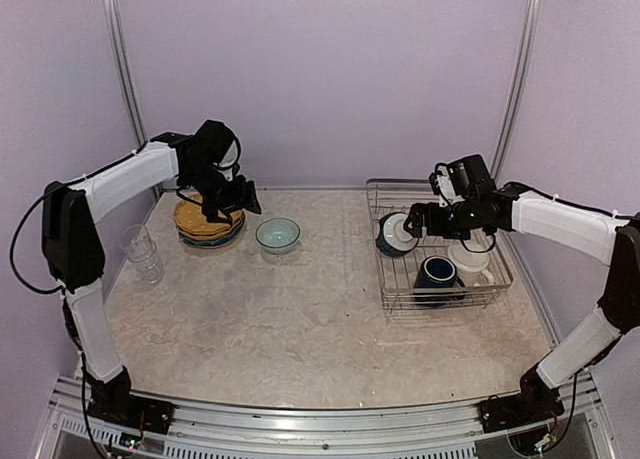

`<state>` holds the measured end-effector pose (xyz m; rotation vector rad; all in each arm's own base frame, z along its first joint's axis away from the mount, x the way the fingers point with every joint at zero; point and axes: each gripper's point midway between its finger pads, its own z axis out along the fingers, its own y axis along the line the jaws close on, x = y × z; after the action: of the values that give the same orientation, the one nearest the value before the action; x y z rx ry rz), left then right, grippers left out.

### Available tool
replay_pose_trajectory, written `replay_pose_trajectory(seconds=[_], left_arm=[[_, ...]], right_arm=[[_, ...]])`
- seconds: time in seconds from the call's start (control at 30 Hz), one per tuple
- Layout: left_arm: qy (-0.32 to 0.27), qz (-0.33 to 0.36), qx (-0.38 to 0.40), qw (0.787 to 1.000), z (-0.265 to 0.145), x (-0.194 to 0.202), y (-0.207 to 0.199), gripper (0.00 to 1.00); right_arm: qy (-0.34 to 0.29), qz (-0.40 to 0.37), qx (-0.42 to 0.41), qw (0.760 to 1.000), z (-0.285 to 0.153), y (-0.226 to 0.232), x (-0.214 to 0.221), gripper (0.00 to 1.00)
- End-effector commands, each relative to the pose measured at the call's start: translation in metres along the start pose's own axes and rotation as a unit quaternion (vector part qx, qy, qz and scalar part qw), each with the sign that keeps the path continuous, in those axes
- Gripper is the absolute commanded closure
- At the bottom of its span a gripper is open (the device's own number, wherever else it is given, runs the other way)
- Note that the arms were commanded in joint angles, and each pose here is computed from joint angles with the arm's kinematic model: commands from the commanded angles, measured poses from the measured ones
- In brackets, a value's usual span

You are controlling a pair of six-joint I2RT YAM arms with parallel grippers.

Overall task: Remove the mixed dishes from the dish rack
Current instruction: Place the bowl at the center of the board, then adjust the bowl on the dish rack.

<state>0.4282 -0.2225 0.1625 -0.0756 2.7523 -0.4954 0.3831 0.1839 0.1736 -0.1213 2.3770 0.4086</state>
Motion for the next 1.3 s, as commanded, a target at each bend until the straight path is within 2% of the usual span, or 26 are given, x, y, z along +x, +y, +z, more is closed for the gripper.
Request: replay_pose_trajectory(seconds=[0.0,0.17,0.33,0.47,0.67,0.93,1.27], left_arm=[[-0.018,0.005,0.053,0.998,-0.044,0.026,-0.02,0.23],[-0.012,0.019,0.068,0.997,-0.061,0.078,-0.033,0.18],[-0.005,0.022,0.068,0.997,-0.069,0.116,-0.041,0.17],[-0.007,0.017,0.087,0.996,-0.076,0.129,-0.051,0.17],[-0.02,0.031,0.104,0.994,-0.086,0.128,-0.063,0.16],[-0.007,0.04,0.105,0.994,-0.079,0.131,-0.068,0.16],[0.0,0.049,0.112,0.993,-0.075,0.129,-0.077,0.16]], right_arm=[[-0.002,-0.009,0.007,1.0,0.01,0.01,-0.023,0.0],[0.024,-0.026,0.06,0.998,0.039,0.001,-0.041,0.01],[0.064,-0.05,0.097,0.992,0.071,-0.002,-0.052,0.04],[0.088,-0.081,0.117,0.986,0.088,0.004,-0.054,0.04],[0.127,-0.12,0.177,0.968,0.105,0.0,-0.041,0.03],[0.151,-0.123,0.214,0.957,0.088,-0.02,-0.008,0.03],[0.14,-0.104,0.265,0.948,0.039,-0.051,0.021,0.01]])
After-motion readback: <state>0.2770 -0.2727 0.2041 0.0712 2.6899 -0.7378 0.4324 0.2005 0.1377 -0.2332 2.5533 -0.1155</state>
